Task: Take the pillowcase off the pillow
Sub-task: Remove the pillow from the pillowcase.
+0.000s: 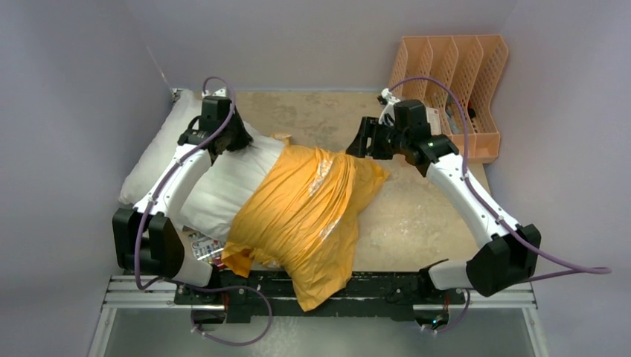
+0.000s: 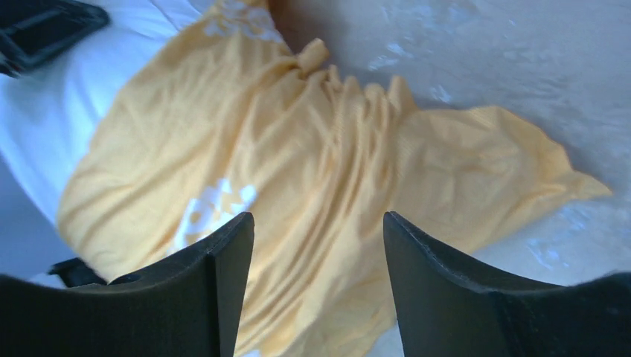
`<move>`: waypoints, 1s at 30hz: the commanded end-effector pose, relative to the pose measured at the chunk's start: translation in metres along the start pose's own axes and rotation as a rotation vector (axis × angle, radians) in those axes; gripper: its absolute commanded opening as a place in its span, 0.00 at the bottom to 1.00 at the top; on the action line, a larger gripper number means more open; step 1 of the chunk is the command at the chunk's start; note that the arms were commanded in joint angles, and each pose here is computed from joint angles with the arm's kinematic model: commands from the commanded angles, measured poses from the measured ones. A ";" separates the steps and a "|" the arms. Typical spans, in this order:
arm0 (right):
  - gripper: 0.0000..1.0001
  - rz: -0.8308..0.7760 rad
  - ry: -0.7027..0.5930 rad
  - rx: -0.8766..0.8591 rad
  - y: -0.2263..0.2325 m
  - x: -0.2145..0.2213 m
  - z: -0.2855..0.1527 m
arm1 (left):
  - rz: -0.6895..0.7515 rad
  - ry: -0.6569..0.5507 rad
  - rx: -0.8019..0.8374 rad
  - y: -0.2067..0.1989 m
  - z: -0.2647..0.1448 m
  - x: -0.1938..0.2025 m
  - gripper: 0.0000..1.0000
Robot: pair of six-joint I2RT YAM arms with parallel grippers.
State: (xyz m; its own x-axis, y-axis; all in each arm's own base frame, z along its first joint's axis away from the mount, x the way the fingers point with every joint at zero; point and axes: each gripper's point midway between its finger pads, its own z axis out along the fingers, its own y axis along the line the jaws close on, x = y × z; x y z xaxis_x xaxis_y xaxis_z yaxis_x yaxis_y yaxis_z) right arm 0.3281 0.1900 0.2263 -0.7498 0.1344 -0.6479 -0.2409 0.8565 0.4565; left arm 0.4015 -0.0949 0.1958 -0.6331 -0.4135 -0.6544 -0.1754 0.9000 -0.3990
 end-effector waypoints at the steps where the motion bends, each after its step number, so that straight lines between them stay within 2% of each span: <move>1: 0.67 0.087 0.057 -0.182 0.055 -0.017 0.002 | -0.012 -0.072 0.020 -0.006 -0.003 -0.025 0.00; 2: 0.68 0.094 0.085 -0.152 0.058 -0.014 0.009 | -0.020 -0.080 0.014 -0.006 -0.005 -0.027 0.00; 4: 0.89 0.091 0.115 -0.042 0.061 0.001 0.025 | -0.036 -0.095 0.008 -0.005 -0.007 -0.029 0.00; 9: 0.89 0.201 0.187 -0.010 0.081 0.052 0.055 | -0.045 -0.093 -0.010 -0.001 -0.010 -0.026 0.00; 11: 0.78 0.202 0.184 0.078 0.063 0.063 0.060 | -0.049 -0.094 -0.004 -0.002 -0.011 -0.026 0.00; 12: 0.68 0.201 0.187 0.146 0.049 0.069 0.058 | -0.050 -0.097 -0.002 -0.002 -0.011 -0.027 0.00; 13: 0.51 0.186 0.152 0.232 0.028 0.064 0.052 | -0.050 -0.102 -0.008 -0.001 -0.012 -0.029 0.00; 15: 0.08 0.168 0.020 0.401 -0.020 0.042 0.038 | -0.046 -0.110 -0.048 0.005 -0.014 -0.032 0.00; 16: 0.00 0.179 -0.006 0.418 -0.035 0.037 0.032 | -0.041 -0.113 -0.065 0.007 -0.015 -0.033 0.00; 18: 0.00 0.269 -0.039 0.420 -0.073 0.024 0.020 | -0.031 -0.116 -0.090 0.011 -0.015 -0.036 0.00; 21: 0.00 0.260 -0.080 0.424 -0.094 0.017 0.003 | -0.018 -0.111 -0.092 0.010 -0.013 -0.039 0.00; 25: 0.00 0.177 -0.007 0.223 -0.058 0.020 -0.001 | -0.014 -0.091 -0.016 -0.008 -0.005 -0.043 0.00; 27: 0.00 0.147 -0.018 0.118 -0.037 0.014 -0.006 | 0.004 -0.068 -0.025 -0.010 0.000 -0.046 0.00; 28: 0.12 0.132 -0.018 0.041 -0.024 0.015 -0.009 | 0.012 -0.060 -0.032 -0.010 0.003 -0.047 0.00; 30: 0.53 0.123 -0.037 -0.024 -0.011 0.014 -0.018 | 0.018 -0.066 -0.026 -0.013 0.006 -0.052 0.00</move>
State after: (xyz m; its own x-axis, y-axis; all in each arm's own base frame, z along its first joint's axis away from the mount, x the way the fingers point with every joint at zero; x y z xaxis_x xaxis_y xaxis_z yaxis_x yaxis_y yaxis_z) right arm 0.3279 0.1738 0.1963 -0.7726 0.3222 -0.5471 -0.0186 0.8498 0.5267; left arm 0.4093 -0.1289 0.2109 -0.6889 -0.4080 -0.5991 -0.1189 0.8789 -0.4619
